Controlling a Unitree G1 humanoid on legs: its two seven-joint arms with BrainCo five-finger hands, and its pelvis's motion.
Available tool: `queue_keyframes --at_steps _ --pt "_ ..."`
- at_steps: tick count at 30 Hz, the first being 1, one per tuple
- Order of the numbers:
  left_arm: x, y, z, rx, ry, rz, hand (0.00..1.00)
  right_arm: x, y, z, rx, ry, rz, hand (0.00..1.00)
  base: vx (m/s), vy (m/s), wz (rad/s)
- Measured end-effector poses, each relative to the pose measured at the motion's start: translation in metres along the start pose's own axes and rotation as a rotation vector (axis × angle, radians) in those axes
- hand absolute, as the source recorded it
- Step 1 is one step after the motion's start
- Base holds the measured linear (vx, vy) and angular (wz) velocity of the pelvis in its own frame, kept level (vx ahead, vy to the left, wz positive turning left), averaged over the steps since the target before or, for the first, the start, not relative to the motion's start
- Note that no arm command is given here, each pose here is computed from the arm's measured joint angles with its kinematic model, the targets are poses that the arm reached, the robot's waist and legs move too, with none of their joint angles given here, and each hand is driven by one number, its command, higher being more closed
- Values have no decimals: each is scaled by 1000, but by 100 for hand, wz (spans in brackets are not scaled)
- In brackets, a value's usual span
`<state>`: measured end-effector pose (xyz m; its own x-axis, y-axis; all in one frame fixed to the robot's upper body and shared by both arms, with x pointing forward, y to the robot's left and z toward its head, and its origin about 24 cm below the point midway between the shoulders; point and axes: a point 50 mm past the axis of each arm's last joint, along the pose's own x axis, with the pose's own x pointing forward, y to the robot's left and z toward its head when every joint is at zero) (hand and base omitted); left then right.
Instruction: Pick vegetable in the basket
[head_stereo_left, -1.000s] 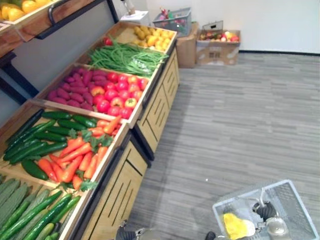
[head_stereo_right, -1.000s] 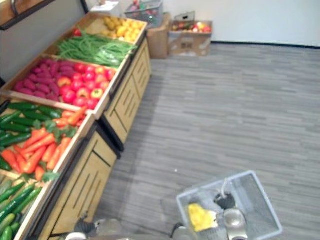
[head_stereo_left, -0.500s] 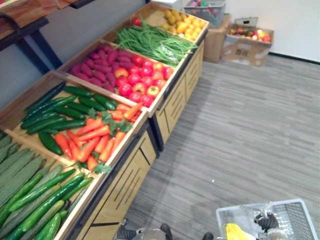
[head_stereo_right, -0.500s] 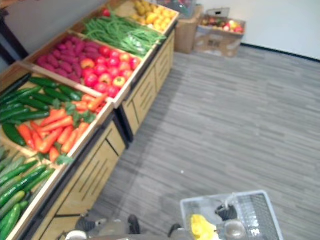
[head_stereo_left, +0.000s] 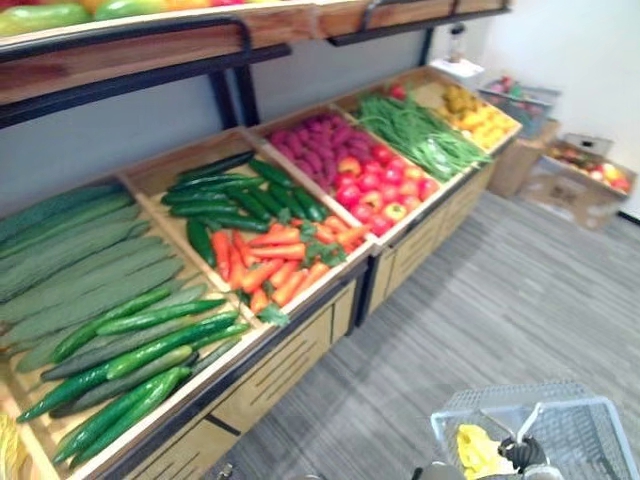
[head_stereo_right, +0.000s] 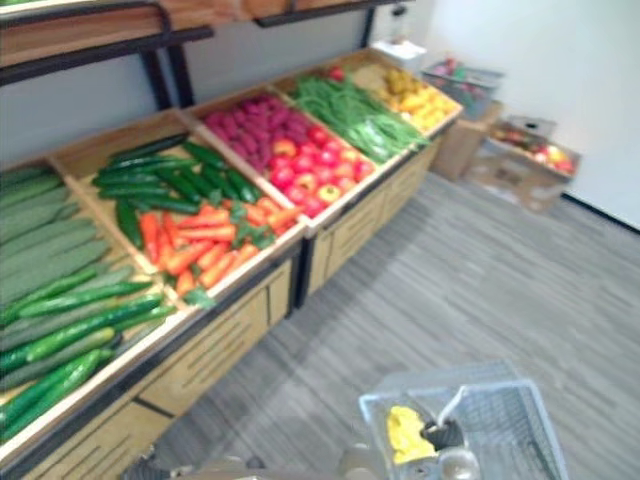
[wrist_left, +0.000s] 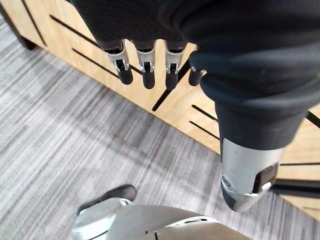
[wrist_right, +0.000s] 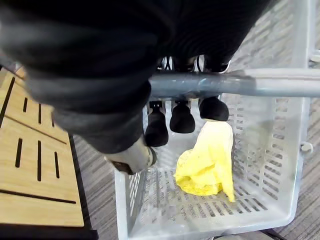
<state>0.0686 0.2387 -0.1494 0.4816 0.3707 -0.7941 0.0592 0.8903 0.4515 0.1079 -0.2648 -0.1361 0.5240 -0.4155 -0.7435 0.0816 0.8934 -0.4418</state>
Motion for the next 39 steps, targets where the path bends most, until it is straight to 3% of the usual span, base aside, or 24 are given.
queue_keyframes --at_steps 2,3,6,13,23,29,39 --pt "2 -2 7 -8 -17 -1 0 -1 -3 -6 23 22 -13 100 466 -516 183" --pt "5 4 12 -43 -22 31 0 -10 7 -32 102 118 0 100 796 -926 249" --pt "1 -18 13 -74 -14 -20 0 -1 -10 -16 87 73 -37 100 507 -541 98" --pt "6 -7 26 -97 -45 26 0 -1 -22 -17 194 75 -107 100 136 -253 128" --pt "2 -16 15 -69 -13 -7 0 0 -19 -17 209 89 -100 100 -39 10 56" --pt "2 -5 6 -41 1 12 0 5 -3 2 191 44 -47 100 -74 79 -18" --pt "6 6 8 -21 -9 10 0 4 -1 -1 174 55 -34 100 -13 58 -38"
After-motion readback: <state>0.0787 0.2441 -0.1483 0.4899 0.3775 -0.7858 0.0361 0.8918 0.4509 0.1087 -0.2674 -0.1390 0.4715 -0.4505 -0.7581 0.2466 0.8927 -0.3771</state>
